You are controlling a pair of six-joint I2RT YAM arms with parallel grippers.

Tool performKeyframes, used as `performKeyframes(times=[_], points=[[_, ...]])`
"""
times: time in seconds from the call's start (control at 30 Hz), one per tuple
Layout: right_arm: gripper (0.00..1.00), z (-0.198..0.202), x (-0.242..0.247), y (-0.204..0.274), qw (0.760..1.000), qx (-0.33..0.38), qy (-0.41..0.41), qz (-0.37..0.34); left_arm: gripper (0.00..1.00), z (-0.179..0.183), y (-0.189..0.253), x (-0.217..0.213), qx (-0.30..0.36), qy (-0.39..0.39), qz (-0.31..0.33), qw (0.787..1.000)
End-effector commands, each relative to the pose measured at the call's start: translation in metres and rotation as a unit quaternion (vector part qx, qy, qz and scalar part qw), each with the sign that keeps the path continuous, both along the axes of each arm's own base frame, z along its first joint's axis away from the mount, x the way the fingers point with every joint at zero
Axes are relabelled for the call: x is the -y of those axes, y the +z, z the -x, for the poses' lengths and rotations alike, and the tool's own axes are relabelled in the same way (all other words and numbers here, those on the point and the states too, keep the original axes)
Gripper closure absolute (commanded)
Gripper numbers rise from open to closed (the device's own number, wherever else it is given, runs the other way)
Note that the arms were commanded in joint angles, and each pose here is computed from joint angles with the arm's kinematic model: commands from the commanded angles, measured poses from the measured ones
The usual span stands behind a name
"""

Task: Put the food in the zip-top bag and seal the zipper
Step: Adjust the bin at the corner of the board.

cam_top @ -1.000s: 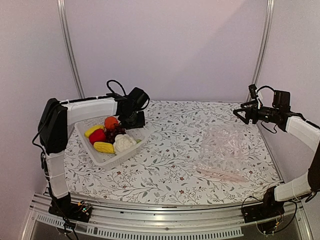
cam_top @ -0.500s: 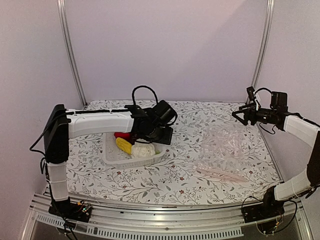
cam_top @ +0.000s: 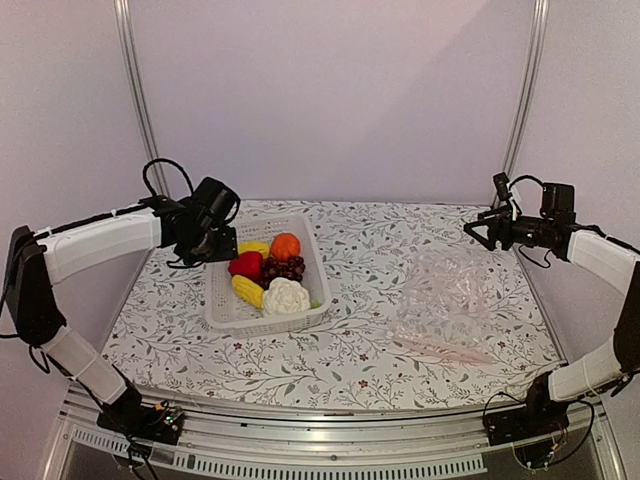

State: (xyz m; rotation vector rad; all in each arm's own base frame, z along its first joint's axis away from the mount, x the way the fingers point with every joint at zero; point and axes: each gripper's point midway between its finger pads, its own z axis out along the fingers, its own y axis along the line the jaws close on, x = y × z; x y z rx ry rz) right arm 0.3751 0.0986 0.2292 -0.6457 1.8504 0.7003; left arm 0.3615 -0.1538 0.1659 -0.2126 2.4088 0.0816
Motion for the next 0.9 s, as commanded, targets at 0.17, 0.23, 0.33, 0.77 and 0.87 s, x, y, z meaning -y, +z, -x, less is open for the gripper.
performKeyframes(times=[0.17, 0.23, 0.33, 0.77, 0.87], points=[[0.16, -0.002, -0.004, 0.004, 1.000, -0.006, 0.013, -0.007, 0.41, 0.025, -0.068, -0.031, -0.087, 0.037, 0.059, 0.994], [0.16, -0.003, -0.004, 0.004, 1.000, -0.007, 0.012, -0.007, 0.47, 0.023, -0.075, -0.034, -0.093, 0.036, 0.056, 0.993], [0.16, -0.004, -0.002, 0.003, 1.000, -0.007, 0.008, -0.004, 0.57, 0.017, -0.079, -0.037, -0.093, 0.032, 0.050, 0.994], [0.35, 0.068, -0.046, -0.036, 0.980, -0.019, 0.102, 0.168, 0.78, -0.023, -0.075, -0.023, -0.054, -0.049, 0.023, 0.997], [0.36, 0.097, -0.052, -0.070, 0.965, -0.033, 0.131, 0.224, 0.81, -0.030, -0.073, -0.017, -0.050, -0.064, 0.026, 0.996]])
